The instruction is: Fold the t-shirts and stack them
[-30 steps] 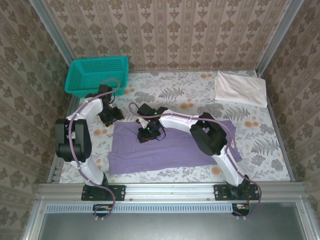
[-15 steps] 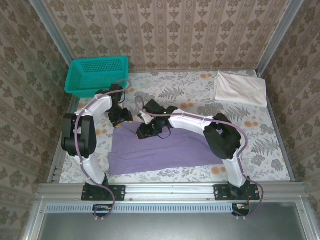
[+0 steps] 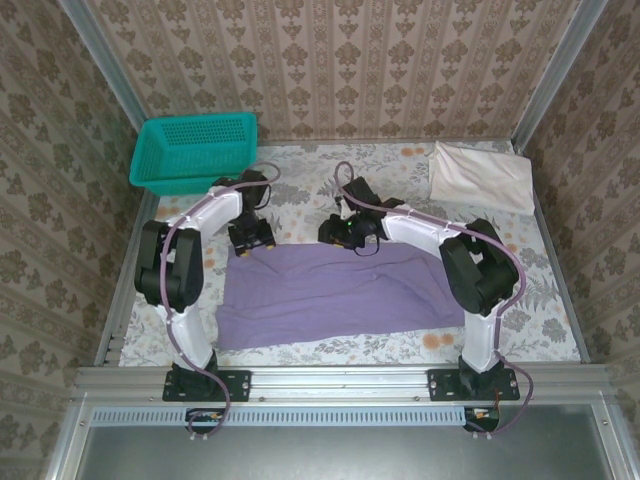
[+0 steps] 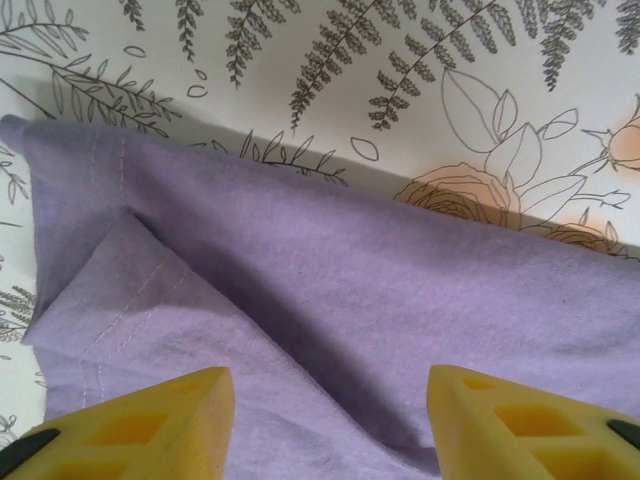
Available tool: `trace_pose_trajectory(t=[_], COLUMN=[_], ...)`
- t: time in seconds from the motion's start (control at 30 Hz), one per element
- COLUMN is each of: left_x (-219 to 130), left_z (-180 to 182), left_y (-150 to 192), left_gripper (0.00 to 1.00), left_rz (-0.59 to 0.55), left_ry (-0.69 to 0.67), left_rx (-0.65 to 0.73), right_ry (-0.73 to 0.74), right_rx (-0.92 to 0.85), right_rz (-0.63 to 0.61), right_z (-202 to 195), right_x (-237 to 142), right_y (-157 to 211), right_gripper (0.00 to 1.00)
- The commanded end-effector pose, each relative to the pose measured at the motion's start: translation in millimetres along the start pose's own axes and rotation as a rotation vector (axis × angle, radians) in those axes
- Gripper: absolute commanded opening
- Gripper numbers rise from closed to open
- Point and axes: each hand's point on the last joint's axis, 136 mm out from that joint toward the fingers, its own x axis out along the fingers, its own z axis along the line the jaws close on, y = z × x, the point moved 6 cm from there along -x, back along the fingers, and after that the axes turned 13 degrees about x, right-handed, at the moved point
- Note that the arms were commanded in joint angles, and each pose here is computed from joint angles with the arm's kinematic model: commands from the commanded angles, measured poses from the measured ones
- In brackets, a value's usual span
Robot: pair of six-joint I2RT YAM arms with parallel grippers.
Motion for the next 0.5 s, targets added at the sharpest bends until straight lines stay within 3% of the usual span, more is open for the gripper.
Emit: trace_pose_trajectory(t=[0.0, 0.47], left_x=[8, 21], left_z=[7, 0], left_y=[11, 19], left_gripper=[0.51, 0.53], left_rz=[0.057, 0.108], left_ry=[-0.077, -0.097], left_rx=[0.001, 0.029], right_ry=[0.049, 0.125], right_rx=[0.025, 0.049], right_rz=[0.036, 0.082], right_z=[-5, -27], right_x=[9, 30], right_y=[8, 12], right_gripper=[0.36, 0.33])
